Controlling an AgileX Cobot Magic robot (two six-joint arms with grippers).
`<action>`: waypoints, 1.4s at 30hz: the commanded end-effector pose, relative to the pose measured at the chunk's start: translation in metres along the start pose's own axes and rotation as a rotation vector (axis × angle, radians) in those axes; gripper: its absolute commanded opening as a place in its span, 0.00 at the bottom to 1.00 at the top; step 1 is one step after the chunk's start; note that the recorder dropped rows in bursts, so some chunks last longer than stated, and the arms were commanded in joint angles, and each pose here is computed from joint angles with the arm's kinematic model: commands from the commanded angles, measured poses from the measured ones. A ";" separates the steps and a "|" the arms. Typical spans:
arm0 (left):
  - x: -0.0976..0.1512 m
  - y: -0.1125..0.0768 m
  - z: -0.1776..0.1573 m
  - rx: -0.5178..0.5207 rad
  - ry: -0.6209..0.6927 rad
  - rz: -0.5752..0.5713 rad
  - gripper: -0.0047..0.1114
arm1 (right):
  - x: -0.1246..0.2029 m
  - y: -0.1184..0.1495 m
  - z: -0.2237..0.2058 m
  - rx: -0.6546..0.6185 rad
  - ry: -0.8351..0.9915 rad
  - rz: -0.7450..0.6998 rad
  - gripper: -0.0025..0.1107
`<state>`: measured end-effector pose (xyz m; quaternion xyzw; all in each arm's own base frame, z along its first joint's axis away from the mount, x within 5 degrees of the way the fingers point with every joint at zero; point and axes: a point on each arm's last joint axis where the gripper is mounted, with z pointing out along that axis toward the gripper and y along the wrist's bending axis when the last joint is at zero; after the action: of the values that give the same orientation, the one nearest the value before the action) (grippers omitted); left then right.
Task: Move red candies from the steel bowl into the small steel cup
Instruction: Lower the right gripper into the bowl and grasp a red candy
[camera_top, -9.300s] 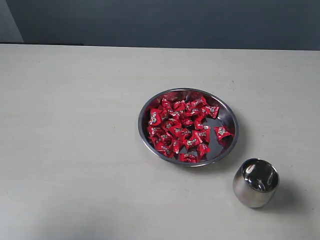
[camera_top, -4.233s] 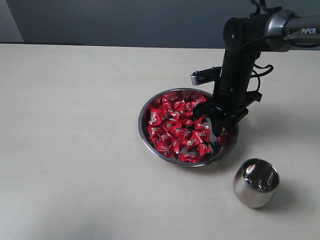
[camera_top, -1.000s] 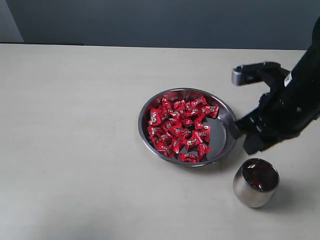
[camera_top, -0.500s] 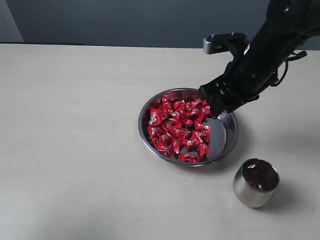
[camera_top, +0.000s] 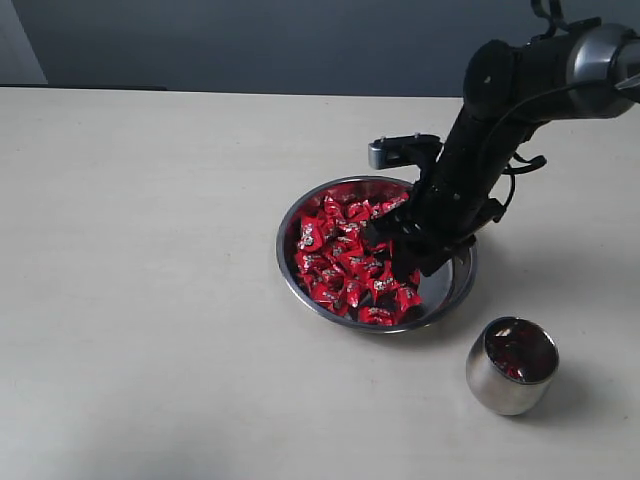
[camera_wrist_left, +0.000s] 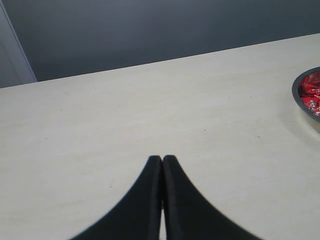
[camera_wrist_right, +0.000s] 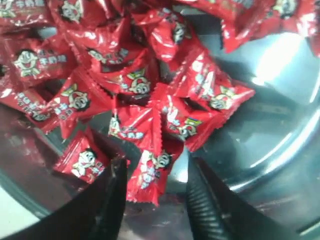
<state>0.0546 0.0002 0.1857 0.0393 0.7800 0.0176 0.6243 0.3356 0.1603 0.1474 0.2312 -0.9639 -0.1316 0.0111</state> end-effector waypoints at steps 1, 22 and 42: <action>-0.001 0.000 0.000 0.008 -0.011 -0.002 0.04 | -0.001 0.009 0.002 0.013 0.014 -0.050 0.37; -0.001 0.000 0.000 0.008 -0.011 -0.002 0.04 | 0.004 0.004 0.028 0.037 0.142 0.002 0.37; -0.001 0.000 0.000 0.008 -0.011 -0.002 0.04 | 0.006 0.008 0.006 0.056 0.105 -0.040 0.02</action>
<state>0.0546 0.0002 0.1857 0.0393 0.7800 0.0176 0.6243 0.3258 0.1665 0.1255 0.2454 -0.9620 -0.0935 0.0753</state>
